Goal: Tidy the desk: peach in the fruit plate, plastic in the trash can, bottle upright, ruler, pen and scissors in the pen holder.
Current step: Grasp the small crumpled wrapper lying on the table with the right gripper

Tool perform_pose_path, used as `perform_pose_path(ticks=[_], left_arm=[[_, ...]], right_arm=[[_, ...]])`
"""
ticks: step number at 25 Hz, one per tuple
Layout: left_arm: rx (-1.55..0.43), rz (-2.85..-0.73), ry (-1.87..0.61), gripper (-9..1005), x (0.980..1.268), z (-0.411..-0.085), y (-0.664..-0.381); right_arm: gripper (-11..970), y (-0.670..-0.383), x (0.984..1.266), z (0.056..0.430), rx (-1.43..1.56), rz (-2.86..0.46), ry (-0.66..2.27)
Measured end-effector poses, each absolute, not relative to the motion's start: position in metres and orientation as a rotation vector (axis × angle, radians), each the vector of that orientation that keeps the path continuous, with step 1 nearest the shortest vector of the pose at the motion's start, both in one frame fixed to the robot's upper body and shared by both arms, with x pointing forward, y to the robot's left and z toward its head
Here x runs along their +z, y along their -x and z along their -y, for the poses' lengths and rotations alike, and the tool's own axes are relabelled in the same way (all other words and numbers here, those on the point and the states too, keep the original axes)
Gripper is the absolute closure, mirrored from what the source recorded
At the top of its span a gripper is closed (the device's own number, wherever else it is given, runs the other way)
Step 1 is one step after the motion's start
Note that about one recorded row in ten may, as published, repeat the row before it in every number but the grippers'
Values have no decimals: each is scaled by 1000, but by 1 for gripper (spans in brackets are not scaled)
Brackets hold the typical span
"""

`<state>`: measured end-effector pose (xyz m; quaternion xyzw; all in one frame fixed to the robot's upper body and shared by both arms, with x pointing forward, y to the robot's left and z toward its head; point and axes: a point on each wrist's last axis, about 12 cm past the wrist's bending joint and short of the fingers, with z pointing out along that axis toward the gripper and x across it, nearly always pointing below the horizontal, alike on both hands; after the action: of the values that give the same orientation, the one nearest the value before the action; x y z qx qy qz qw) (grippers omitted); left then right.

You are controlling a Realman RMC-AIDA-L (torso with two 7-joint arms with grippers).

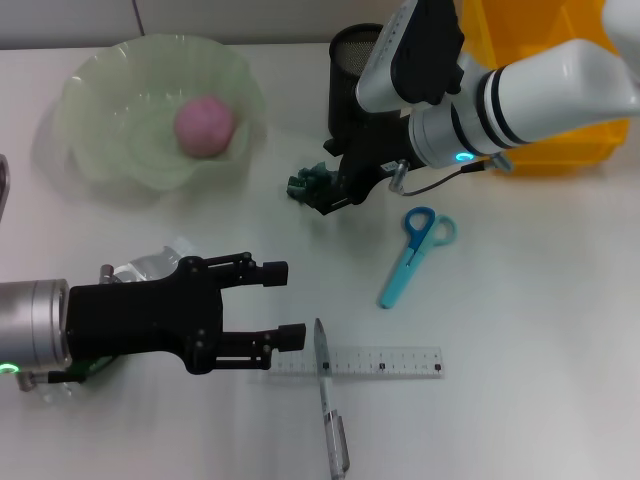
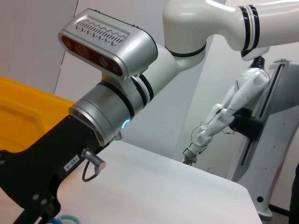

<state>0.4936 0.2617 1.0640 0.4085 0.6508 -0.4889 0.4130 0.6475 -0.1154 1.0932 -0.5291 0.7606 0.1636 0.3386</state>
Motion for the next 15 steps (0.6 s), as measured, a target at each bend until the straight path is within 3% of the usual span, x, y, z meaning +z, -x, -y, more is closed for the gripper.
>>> perform_pose_path(ticks=[15], left_arm=[[-1216, -1607, -1067, 203, 1068, -256, -500]], right_arm=[[142, -645, 1087, 122, 465, -2010, 1272]])
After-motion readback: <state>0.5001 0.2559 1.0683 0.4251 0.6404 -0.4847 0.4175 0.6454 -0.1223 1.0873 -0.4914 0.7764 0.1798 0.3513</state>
